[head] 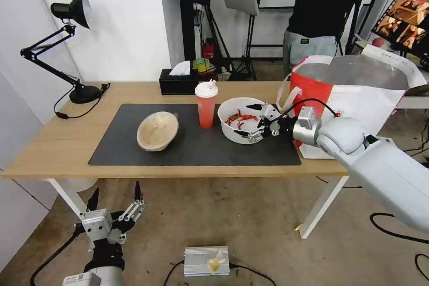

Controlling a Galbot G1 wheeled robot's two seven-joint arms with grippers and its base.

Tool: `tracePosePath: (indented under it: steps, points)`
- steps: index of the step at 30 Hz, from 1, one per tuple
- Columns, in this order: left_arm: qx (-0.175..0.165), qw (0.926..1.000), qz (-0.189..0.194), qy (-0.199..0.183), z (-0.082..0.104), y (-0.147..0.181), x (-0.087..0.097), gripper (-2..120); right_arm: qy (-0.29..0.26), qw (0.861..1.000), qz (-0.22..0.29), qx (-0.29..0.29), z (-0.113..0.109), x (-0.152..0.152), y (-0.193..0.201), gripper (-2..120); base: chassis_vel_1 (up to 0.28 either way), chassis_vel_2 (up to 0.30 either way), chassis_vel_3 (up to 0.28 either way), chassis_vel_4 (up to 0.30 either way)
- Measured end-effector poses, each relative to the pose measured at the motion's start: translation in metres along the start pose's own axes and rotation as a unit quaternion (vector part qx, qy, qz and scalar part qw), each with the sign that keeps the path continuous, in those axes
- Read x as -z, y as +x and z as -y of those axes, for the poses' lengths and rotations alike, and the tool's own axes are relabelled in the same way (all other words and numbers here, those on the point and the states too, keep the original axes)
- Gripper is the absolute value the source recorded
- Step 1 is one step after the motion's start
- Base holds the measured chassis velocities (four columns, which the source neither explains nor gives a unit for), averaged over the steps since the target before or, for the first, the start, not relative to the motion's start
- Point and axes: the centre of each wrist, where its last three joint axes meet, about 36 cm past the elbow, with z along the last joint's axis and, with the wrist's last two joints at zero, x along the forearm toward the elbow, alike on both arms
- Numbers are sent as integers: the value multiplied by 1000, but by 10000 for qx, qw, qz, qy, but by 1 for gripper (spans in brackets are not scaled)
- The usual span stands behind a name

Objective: Pick up the trash from the table and place it into the takeout bag.

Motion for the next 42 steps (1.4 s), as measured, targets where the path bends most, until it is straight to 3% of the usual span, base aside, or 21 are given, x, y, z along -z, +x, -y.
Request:
tracePosePath:
  steps: [42]
  points:
    - [40, 10000, -79, -2, 1, -2, -8, 100, 124, 9964, -669, 513, 27, -14, -46, 100, 0, 0, 0, 0]
